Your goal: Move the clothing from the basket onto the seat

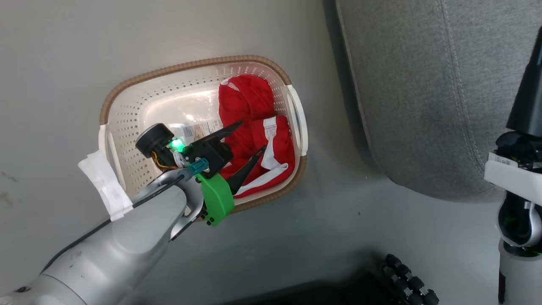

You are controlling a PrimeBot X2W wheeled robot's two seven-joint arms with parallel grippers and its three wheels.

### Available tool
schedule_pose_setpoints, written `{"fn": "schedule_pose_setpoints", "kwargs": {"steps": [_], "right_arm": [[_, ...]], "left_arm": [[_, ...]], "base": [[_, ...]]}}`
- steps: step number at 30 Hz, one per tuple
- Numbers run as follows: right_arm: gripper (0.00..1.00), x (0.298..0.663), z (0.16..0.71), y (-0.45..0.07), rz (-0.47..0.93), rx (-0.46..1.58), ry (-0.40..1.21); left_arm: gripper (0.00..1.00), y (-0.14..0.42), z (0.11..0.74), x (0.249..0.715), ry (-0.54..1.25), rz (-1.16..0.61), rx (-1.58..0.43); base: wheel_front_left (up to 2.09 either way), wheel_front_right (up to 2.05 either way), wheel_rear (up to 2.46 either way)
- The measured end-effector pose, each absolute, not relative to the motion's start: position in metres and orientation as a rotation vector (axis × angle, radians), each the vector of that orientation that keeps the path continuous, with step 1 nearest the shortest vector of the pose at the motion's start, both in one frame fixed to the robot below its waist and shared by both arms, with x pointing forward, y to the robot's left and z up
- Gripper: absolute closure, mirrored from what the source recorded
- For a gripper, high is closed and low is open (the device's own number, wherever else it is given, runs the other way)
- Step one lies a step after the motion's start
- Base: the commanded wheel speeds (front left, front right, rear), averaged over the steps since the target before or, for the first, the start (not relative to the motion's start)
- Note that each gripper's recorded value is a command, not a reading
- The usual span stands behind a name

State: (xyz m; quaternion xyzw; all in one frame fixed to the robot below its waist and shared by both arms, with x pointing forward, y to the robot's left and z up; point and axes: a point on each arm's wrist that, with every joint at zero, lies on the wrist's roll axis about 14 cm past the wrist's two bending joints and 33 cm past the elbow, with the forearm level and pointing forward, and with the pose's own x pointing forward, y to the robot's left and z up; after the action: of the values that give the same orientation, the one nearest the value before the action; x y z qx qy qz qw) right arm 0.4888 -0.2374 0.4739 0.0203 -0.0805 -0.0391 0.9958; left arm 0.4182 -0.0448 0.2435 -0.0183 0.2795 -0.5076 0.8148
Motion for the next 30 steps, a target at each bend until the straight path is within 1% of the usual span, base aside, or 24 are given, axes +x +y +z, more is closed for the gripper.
{"fn": "schedule_pose_setpoints", "kwargs": {"steps": [3,7,15,19,30], "right_arm": [[0.0,0.493,0.46,-0.248,-0.106,0.036,-0.141],[0.0,0.499,0.444,-0.253,-0.118,0.018,-0.122],[0.0,0.51,0.408,-0.241,-0.076,-0.01,-0.074],[0.0,0.516,0.401,-0.232,-0.049,-0.01,-0.077],[0.0,0.521,0.394,-0.221,-0.023,-0.005,-0.09]], "left_arm": [[0.0,-0.049,0.222,0.412,0.64,-1.117,-0.045],[0.0,-0.054,0.199,0.416,0.668,-1.139,-0.056],[0.0,-0.059,0.151,0.402,0.76,-1.152,-0.084],[0.0,-0.06,0.137,0.39,0.799,-1.153,-0.092],[0.0,-0.063,0.127,0.375,0.834,-1.157,-0.086]], "base": [[0.0,0.0,0.0],[0.0,0.0,0.0],[0.0,0.0,0.0],[0.0,0.0,0.0],[0.0,0.0,0.0]]}}
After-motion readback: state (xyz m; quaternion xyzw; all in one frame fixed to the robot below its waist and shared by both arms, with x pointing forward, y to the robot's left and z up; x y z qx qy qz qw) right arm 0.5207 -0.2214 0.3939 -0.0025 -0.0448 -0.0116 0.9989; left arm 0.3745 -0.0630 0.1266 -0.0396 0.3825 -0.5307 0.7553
